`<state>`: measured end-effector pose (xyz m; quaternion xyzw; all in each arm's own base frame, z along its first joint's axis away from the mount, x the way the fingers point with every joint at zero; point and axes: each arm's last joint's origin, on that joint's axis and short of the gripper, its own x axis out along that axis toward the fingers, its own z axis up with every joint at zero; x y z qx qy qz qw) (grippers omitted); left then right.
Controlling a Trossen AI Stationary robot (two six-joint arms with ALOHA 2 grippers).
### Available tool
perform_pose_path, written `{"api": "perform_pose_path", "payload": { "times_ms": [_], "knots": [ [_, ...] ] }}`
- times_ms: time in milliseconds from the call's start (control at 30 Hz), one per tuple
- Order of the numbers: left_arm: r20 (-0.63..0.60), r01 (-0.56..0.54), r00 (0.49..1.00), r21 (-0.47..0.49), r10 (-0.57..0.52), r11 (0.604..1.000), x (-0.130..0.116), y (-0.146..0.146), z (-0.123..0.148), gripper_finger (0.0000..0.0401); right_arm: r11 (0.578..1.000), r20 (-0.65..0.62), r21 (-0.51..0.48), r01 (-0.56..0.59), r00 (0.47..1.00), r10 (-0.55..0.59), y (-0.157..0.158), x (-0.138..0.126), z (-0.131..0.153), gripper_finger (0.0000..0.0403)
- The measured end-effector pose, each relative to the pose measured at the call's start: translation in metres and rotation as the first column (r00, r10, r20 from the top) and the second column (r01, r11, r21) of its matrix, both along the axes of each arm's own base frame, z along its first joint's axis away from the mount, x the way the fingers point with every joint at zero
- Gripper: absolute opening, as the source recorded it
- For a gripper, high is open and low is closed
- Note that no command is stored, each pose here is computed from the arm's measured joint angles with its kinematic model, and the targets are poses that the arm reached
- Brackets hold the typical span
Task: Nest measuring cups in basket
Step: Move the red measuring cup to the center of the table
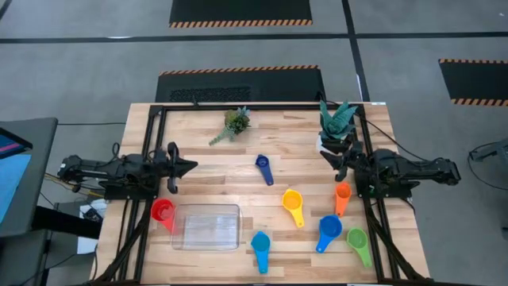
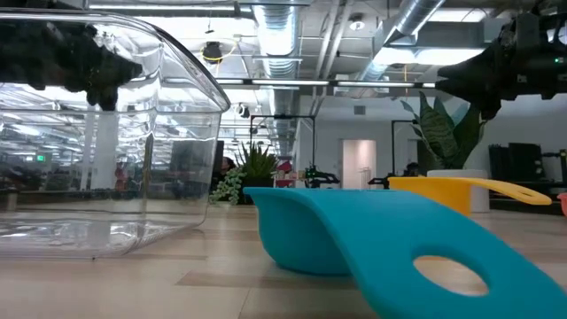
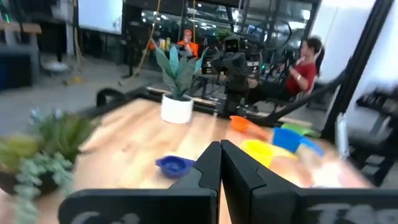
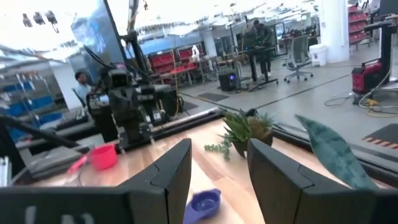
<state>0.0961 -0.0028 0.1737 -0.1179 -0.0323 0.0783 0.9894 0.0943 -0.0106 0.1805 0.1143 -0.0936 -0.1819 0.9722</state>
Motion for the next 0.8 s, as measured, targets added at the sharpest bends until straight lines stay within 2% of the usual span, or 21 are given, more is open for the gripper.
{"api": "perform_pose_path", "payload": {
  "times_ms": [67, 167, 233, 333, 433, 533, 633, 700, 800],
  "knots": [
    [0.077, -0.004, 0.997, -0.061, 0.008, 0.998, 0.001, 0.0, 0.004, 0.0, 0.999, 0.038, -0.024, -0.039, 0.998, 0.04, 0.001, 0.0, 0.004, 0.0182],
    [0.21, -0.003, 0.978, -0.05, 0.013, 0.999, 0.0, 0.0, 0.017, 0.0, 0.974, 0.113, -0.118, -0.196, 0.971, 0.209, 0.006, -0.001, 0.014, 0.0182],
    [0.296, 0.067, 0.953, 0.021, -0.07, 0.998, -0.001, -0.002, 0.027, 0.0, 0.937, 0.151, -0.184, -0.298, 0.933, 0.326, 0.01, -0.003, 0.019, 0.0182],
    [0.445, 0.133, 0.873, 0.174, -0.198, 0.976, -0.006, -0.006, 0.044, 0.0, 0.893, 0.195, -0.24, -0.38, 0.883, 0.428, 0.014, -0.005, 0.025, 0.0182],
    [0.451, 0.142, 0.859, 0.243, -0.242, 0.959, -0.007, -0.007, 0.061, 0.0, 0.879, 0.195, -0.244, -0.409, 0.867, 0.458, 0.016, -0.005, 0.025, 0.0179],
    [0.318, 0.16, 0.918, 0.246, -0.236, 0.956, -0.006, -0.007, 0.081, 0.0, 0.87, 0.174, -0.218, -0.442, 0.86, 0.48, 0.019, -0.004, 0.022, 0.0174],
    [0.039, 0.155, 0.986, 0.178, -0.165, 0.972, -0.001, -0.005, 0.094, 0.0, 0.876, 0.144, -0.154, -0.458, 0.866, 0.478, 0.02, -0.003, 0.017, 0.017],
    [-0.146, 0.14, 0.982, 0.148, -0.118, 0.979, -0.001, -0.004, 0.103, 0.0, 0.884, 0.12, -0.11, -0.454, 0.877, 0.466, 0.021, -0.002, 0.014, 0.0168],
    [-0.335, 0.145, 0.935, 0.066, -0.115, 0.987, -0.001, -0.003, 0.119, 0.0, 0.905, 0.076, -0.042, -0.424, 0.901, 0.426, 0.021, 0.0, 0.008, 0.0165]
  ]
}}
